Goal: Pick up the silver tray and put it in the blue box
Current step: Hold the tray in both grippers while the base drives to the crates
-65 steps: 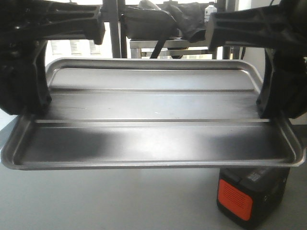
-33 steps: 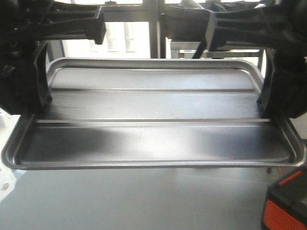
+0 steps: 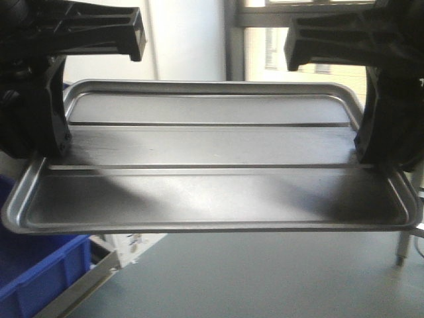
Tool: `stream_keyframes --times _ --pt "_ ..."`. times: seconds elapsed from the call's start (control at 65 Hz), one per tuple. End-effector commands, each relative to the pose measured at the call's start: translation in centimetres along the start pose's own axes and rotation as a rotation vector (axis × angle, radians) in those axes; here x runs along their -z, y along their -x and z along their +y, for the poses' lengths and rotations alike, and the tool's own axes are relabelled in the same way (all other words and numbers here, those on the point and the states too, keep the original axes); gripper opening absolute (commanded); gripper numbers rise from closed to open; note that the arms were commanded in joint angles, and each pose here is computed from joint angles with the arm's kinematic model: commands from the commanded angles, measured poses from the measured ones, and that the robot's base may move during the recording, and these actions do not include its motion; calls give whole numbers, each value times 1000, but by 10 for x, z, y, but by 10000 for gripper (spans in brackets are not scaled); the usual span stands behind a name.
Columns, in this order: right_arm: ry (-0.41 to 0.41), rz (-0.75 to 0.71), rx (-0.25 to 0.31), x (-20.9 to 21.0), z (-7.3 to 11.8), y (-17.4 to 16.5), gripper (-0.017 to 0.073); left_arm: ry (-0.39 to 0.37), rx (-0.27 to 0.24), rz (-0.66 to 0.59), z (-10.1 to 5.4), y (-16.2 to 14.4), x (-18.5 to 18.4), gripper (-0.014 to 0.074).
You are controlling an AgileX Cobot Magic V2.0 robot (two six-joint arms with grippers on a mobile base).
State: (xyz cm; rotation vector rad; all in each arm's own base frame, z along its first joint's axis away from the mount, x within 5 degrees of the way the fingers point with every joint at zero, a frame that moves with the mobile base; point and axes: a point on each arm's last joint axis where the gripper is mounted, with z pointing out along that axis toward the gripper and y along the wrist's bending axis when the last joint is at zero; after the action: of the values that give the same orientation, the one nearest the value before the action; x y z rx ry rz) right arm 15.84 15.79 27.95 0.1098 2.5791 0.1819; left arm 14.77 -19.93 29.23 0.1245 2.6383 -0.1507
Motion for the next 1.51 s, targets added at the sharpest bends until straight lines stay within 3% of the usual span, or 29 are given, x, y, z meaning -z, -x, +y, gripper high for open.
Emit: stream_keyframes --times 0.0,1.492 --pt "70 -80 22 13 5 11 65 -60 10 -58 -2 7 14 -10" --pt "69 -80 22 13 4 11 65 -60 10 -58 -2 7 14 -10"
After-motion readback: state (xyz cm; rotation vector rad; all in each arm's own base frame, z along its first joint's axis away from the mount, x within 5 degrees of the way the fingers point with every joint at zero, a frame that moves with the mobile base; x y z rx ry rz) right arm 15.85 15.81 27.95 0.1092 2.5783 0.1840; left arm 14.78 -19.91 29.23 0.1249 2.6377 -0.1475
